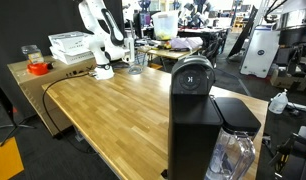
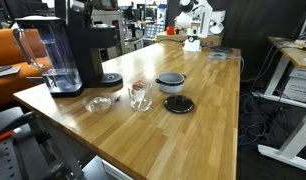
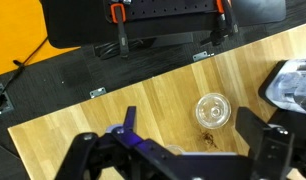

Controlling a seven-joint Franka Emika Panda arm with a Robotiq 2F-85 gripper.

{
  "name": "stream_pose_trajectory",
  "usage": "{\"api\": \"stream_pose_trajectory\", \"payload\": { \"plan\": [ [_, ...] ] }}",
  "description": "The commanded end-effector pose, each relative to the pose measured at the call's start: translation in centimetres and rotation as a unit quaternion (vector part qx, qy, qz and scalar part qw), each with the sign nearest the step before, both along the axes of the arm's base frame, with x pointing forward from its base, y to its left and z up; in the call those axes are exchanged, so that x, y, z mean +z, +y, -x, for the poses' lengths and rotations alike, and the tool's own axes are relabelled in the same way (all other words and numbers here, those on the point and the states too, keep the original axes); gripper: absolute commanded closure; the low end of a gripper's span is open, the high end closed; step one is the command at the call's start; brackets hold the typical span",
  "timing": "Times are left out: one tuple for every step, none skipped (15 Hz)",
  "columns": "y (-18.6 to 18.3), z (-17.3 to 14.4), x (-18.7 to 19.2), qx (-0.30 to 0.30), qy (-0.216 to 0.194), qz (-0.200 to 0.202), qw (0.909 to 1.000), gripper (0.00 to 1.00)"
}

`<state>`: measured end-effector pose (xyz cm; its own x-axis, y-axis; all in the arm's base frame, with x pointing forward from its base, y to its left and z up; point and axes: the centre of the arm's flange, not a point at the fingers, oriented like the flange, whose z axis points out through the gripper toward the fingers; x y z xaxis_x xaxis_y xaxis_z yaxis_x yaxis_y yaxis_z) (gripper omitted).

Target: Put the white object into the pot.

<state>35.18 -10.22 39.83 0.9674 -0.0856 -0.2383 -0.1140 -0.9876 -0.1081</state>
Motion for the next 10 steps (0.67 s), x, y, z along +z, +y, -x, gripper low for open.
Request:
{"api": "stream_pose_trajectory", "payload": {
  "plan": [
    [0.0,0.0,0.0,-0.001,0.0,0.0,1.0,0.0],
    [-0.1,0.0,0.1,-0.001,-0.001,0.0,1.0,0.0],
    [-0.1,0.0,0.1,-0.001,-0.001,0.0,1.0,0.0],
    [-0.1,0.0,0.1,-0.001,-0.001,0.0,1.0,0.0],
    [-0.1,0.0,0.1,-0.001,-0.001,0.0,1.0,0.0],
    [-0.3,-0.5,0.3,-0.007,-0.004,0.012,0.9999,0.0],
    [-0.4,-1.1,0.5,-0.007,-0.004,0.025,0.9997,0.0],
    [-0.3,-1.9,0.8,-0.005,-0.007,0.042,0.9991,0.0],
    [-0.2,-3.1,1.1,0.0,-0.013,0.057,0.9983,0.0],
    [0.1,-4.4,1.4,0.007,-0.018,0.066,0.9976,0.0]
  ]
}}
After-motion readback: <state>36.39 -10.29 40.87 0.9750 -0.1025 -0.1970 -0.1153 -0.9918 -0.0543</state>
